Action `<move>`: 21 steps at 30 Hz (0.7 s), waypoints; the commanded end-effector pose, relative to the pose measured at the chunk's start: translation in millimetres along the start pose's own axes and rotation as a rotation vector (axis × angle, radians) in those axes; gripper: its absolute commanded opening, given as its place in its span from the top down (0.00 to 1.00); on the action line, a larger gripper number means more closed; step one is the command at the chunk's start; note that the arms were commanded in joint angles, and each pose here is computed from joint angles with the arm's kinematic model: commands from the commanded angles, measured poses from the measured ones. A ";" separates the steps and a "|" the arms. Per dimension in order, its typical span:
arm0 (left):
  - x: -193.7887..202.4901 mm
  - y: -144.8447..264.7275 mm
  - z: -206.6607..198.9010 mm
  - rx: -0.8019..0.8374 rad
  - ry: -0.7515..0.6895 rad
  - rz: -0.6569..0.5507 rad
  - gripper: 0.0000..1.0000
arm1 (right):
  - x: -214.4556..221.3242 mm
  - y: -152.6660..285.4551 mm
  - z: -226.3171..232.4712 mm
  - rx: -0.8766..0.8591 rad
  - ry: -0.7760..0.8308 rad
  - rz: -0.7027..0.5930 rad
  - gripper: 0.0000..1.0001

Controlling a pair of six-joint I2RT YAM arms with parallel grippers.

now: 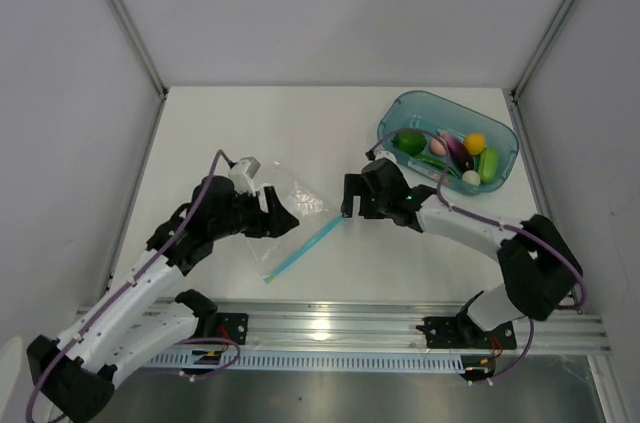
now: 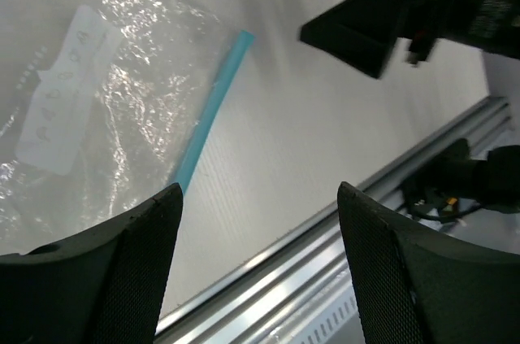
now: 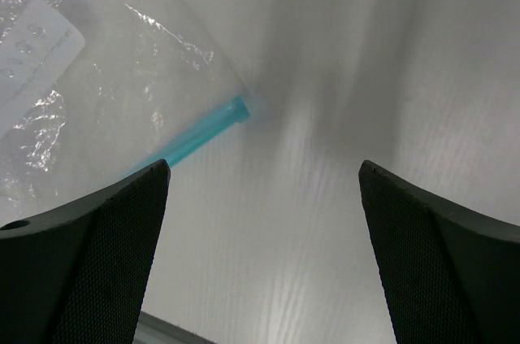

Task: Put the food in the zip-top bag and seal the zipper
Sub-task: Pick up the zipper food storage bag at the center of the board.

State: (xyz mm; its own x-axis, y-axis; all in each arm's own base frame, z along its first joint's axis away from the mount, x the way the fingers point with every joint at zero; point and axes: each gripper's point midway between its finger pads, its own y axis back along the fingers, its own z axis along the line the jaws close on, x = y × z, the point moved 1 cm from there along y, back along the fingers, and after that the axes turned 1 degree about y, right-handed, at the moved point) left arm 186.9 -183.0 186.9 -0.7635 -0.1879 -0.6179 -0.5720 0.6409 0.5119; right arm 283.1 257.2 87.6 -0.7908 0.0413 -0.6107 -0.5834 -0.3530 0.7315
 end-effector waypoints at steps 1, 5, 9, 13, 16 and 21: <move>-20.3 -10.8 19.7 -0.226 -0.144 -0.056 0.21 | -19.0 35.9 -20.6 0.034 -0.073 -0.083 0.01; -3.8 -31.9 26.0 -0.373 -0.259 -0.034 0.23 | -22.4 73.1 -37.5 0.001 -0.111 -0.119 0.01; 10.0 -58.0 41.5 -0.506 -0.330 0.018 0.28 | -24.1 103.0 -41.8 -0.087 -0.178 -0.144 0.01; 26.8 -84.6 38.7 -0.547 -0.436 0.092 0.29 | -16.9 130.2 -35.0 -0.184 -0.195 -0.141 0.01; 41.5 -98.8 37.8 -0.540 -0.452 0.134 0.32 | -11.0 144.3 -38.5 -0.191 -0.193 -0.161 0.01; 52.5 -112.5 43.2 -0.560 -0.457 0.179 0.39 | 0.9 155.7 -44.7 -0.191 -0.191 -0.166 0.01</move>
State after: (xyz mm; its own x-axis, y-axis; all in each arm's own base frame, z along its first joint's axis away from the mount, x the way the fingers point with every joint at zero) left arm 206.7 -217.5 58.2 -0.7625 0.3057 -0.5702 -0.5606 0.1276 0.8182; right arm 211.5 164.3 190.4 -0.6989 0.2869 -0.6551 -0.6956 -0.4857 0.5294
